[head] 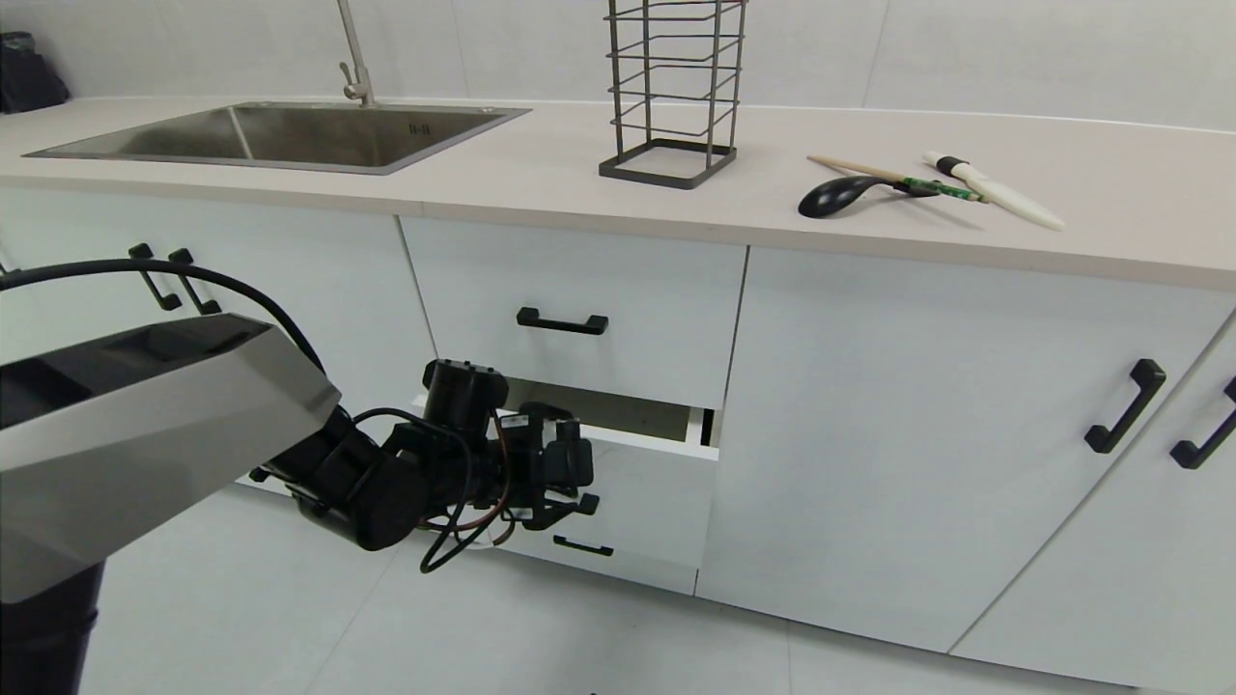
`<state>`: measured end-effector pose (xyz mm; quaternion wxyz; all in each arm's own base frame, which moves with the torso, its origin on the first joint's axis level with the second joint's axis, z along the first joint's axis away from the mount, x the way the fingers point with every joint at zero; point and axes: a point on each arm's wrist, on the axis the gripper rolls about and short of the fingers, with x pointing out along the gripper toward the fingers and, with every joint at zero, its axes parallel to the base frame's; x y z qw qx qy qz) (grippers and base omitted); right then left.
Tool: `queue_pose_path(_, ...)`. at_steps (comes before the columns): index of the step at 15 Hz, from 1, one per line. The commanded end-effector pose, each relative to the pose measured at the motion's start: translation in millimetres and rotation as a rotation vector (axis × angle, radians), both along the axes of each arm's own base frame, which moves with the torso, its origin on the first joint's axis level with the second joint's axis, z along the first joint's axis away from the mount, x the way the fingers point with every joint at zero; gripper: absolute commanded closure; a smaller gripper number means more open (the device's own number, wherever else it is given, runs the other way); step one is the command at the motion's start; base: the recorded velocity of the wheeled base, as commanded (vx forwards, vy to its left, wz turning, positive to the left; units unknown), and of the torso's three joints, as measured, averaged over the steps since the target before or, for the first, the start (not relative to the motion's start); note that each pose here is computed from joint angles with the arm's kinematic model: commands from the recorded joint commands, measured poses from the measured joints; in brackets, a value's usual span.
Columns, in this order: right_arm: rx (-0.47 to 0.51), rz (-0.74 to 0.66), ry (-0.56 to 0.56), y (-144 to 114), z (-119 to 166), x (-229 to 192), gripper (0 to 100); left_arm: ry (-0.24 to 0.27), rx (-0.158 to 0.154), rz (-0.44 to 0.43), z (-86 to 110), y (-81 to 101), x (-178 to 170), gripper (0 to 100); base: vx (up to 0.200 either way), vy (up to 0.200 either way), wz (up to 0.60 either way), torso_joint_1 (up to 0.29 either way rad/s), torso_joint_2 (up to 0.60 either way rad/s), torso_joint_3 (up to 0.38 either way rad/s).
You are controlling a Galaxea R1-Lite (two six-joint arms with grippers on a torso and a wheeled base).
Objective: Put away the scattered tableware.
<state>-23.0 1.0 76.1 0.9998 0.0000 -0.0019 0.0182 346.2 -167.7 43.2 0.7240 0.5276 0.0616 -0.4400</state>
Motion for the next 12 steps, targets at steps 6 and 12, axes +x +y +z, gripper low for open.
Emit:
queue_pose_path(6, 0.0, 0.0, 0.001, 0, 0, 0, 100, 0.054, 0.043, -0.088, 7.7, 8.2, -56, 0, 0.0, 0.0, 0.0, 0.0, 0.0, 0.0)
queue_pose_path(12, 0.0, 0.0, 0.001, 0, 0, 0, 100, 0.067, 0.018, -0.128, 33.8, 16.4, -114, 0, 0.0, 0.0, 0.0, 0.0, 0.0, 0.0)
